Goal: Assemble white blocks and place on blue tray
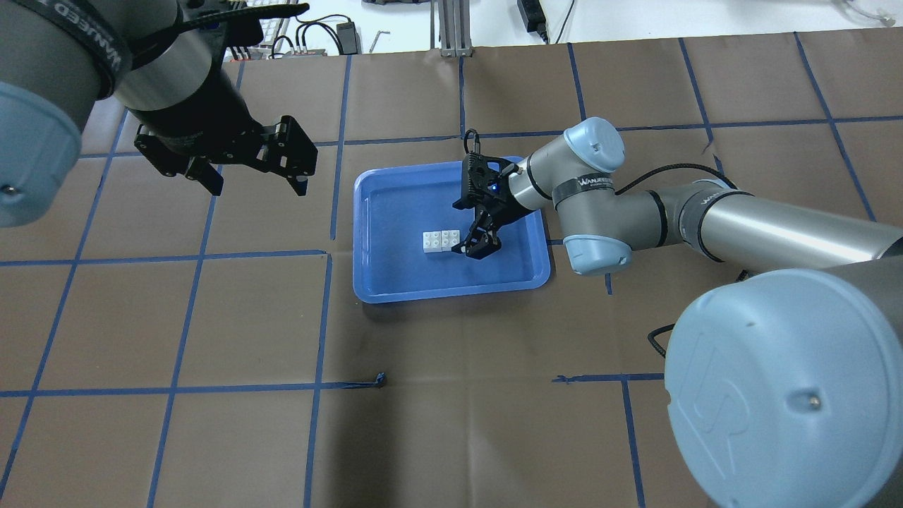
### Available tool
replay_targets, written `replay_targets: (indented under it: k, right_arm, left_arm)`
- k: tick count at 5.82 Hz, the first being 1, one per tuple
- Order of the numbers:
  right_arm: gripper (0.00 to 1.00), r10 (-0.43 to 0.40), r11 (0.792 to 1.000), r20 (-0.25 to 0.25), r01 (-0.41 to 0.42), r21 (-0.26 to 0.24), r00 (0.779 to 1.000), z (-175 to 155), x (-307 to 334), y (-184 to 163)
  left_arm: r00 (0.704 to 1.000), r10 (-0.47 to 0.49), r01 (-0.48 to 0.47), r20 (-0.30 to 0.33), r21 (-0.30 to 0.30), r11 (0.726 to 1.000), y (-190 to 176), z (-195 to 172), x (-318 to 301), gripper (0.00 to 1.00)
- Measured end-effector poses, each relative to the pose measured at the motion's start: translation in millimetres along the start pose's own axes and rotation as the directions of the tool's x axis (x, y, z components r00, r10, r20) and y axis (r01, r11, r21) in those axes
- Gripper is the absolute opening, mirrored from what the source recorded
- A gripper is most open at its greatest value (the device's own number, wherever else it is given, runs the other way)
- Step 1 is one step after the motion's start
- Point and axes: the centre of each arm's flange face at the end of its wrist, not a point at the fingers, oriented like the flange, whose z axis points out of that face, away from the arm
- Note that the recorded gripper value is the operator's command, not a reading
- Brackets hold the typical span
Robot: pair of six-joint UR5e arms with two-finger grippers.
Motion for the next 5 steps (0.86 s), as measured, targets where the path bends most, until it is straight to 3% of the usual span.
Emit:
replay_targets:
  k: [2, 3, 5]
  right_arm:
    - [1.00, 0.038, 0.989, -0.106, -0.053, -0.141, 0.994, -32.9, 21.8, -5.4]
    - [1.00, 0.082, 0.969, -0.136, -0.111, -0.222, 0.987, -57.2, 24.8, -11.2]
    - [1.00, 0.197, 0.903, -0.193, -0.255, -0.346, 0.961, -120.4, 32.6, -38.1]
  left_arm:
    - [1.000, 0.000, 0.000, 0.000, 0.000, 1.000, 0.0, 0.1, 0.0, 0.99]
    - [1.000, 0.000, 0.000, 0.000, 0.000, 1.000, 0.0, 0.1, 0.0, 0.99]
    - [1.000, 0.000, 0.000, 0.000, -0.001, 1.000, 0.1, 0.4, 0.0, 0.99]
